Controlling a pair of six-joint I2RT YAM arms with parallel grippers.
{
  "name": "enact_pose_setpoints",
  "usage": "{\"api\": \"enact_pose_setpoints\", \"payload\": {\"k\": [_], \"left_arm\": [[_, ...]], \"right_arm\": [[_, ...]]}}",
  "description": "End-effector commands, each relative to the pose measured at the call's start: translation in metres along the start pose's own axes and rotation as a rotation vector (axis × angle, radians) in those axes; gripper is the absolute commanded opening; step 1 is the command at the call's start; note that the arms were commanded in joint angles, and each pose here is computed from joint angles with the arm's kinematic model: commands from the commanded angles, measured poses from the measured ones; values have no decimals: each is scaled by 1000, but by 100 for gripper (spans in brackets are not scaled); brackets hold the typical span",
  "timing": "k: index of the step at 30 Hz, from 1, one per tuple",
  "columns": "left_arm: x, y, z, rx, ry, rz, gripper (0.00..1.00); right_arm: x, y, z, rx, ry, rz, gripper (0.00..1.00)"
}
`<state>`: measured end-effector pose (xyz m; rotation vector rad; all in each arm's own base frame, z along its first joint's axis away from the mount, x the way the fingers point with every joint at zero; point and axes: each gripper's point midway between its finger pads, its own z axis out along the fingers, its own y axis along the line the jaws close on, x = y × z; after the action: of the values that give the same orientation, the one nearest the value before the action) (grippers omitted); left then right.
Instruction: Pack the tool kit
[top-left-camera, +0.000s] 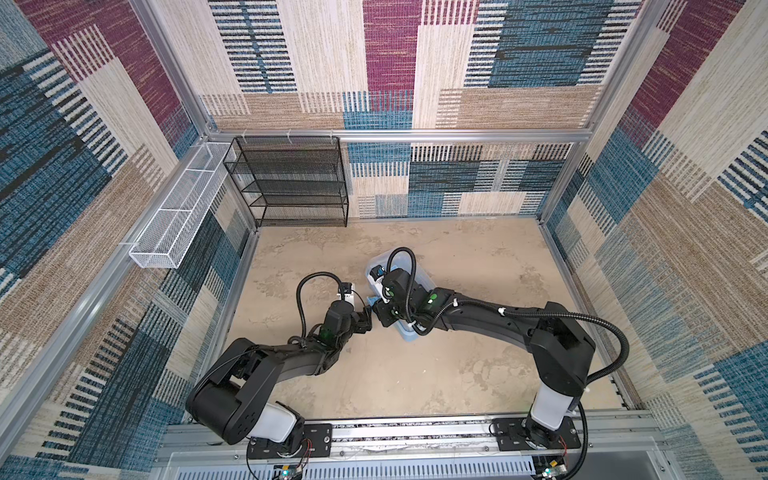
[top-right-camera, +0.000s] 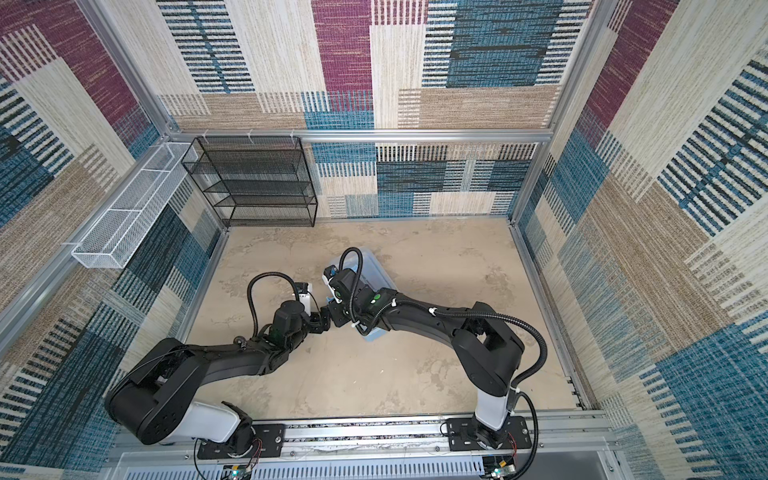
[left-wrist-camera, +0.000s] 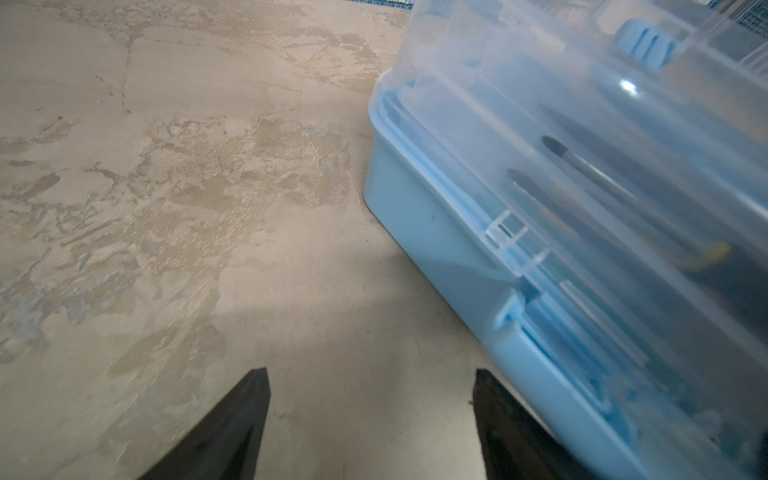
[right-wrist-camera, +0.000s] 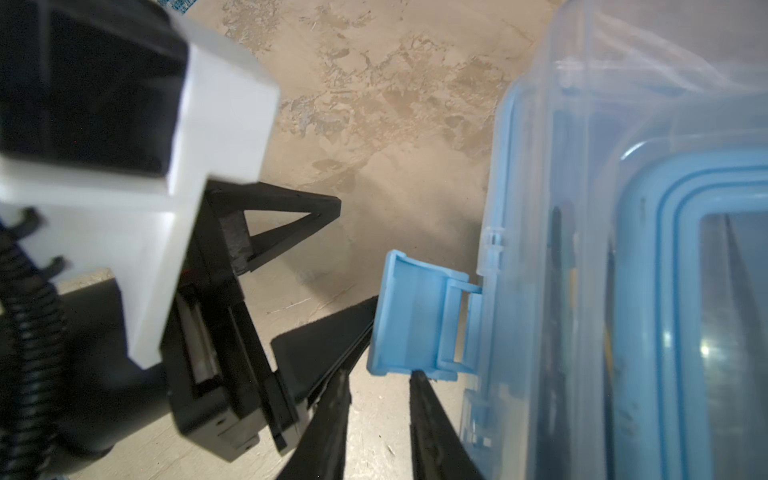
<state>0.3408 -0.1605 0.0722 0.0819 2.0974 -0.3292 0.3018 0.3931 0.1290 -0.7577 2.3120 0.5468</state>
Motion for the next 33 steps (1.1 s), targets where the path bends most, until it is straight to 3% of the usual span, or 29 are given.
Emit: {"api": "enact_pose_setpoints", "payload": {"k": [1,33], "left_arm": [[-11,-5,1,29,-42,-23,80],[-12,-6,1,49,-51,-44,80]], "right_arm": [[1,-2,3,17,11,18,29],[17,-12,16,70,76,69,15]]}}
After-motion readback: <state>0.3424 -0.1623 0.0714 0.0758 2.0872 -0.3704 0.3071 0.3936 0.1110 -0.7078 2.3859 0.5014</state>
